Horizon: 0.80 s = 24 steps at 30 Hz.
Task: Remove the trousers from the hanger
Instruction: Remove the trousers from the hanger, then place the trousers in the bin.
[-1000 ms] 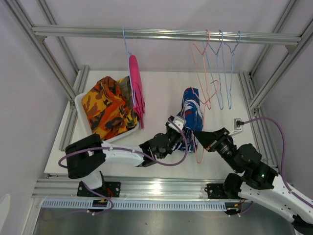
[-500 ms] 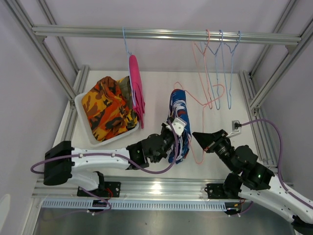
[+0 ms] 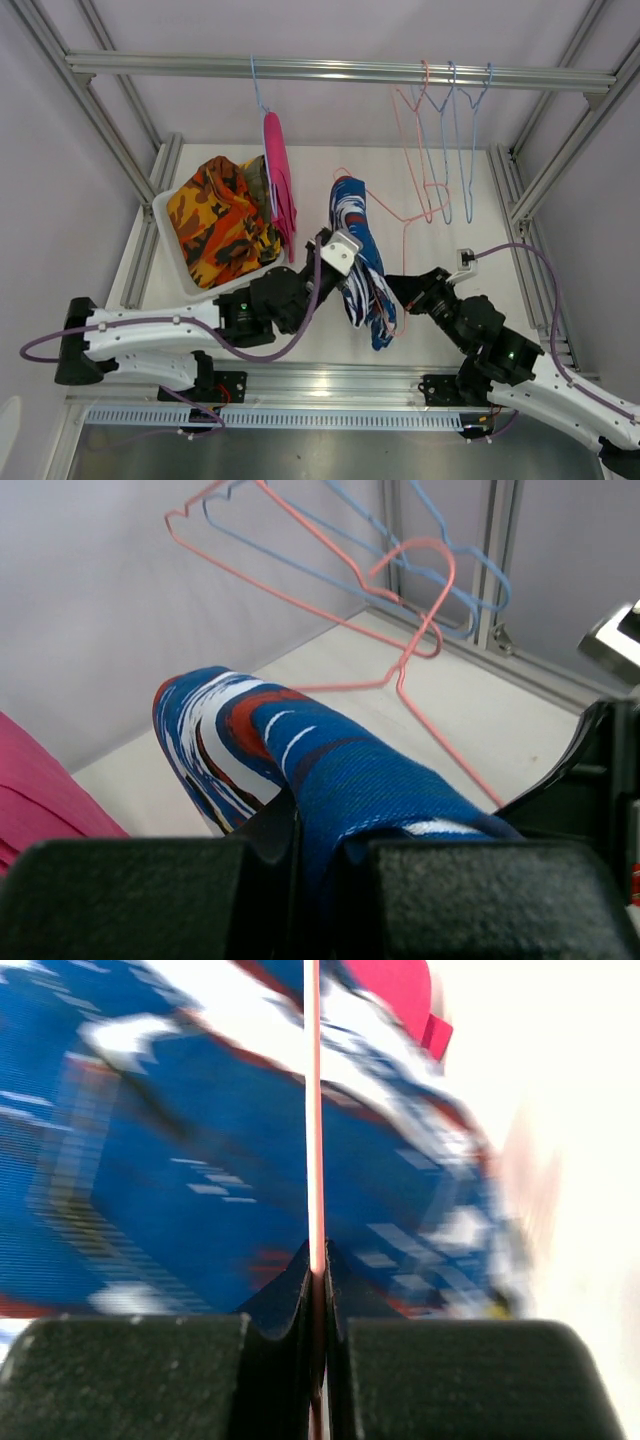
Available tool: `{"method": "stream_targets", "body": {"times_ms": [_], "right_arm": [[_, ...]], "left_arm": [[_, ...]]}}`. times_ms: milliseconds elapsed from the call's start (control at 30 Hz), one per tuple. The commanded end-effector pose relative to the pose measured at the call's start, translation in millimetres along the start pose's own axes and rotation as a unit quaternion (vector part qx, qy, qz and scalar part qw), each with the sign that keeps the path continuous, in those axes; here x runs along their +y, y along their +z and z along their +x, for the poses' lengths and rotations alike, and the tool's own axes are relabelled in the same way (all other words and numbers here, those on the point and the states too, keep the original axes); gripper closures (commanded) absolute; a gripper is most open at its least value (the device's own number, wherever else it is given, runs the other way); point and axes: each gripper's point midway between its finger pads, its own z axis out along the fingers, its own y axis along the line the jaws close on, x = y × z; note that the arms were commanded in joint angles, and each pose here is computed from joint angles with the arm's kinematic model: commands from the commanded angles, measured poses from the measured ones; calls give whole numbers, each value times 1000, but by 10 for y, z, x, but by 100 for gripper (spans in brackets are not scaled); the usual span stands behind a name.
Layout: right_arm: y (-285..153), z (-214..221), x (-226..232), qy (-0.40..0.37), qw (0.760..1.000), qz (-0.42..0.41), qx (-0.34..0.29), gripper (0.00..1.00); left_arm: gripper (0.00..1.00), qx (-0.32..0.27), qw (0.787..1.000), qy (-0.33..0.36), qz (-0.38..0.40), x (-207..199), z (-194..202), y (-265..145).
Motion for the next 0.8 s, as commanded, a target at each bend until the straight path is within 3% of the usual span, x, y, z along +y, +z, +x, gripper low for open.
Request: {"method": "stream_targets", "body": {"times_ms": [0,267,433,767], "right_arm": [[49,-53,-36,-6,1000,6,-22,100],[86,67,-243,-28,999,30,-10,100],[84,122,-343,-33,999,40,-3,100],[108,214,-461,-31,999,44,6,100]], "left_arm": [[99,-108,988,-108,-11,465,-1238,-270],[99,-118,979,-162,34,792,-1859,-659],[99,-182,961,-208,20,1355,-2257,-1134],[99,-234,949,-209,-31,2068,-2393,-1683]]}}
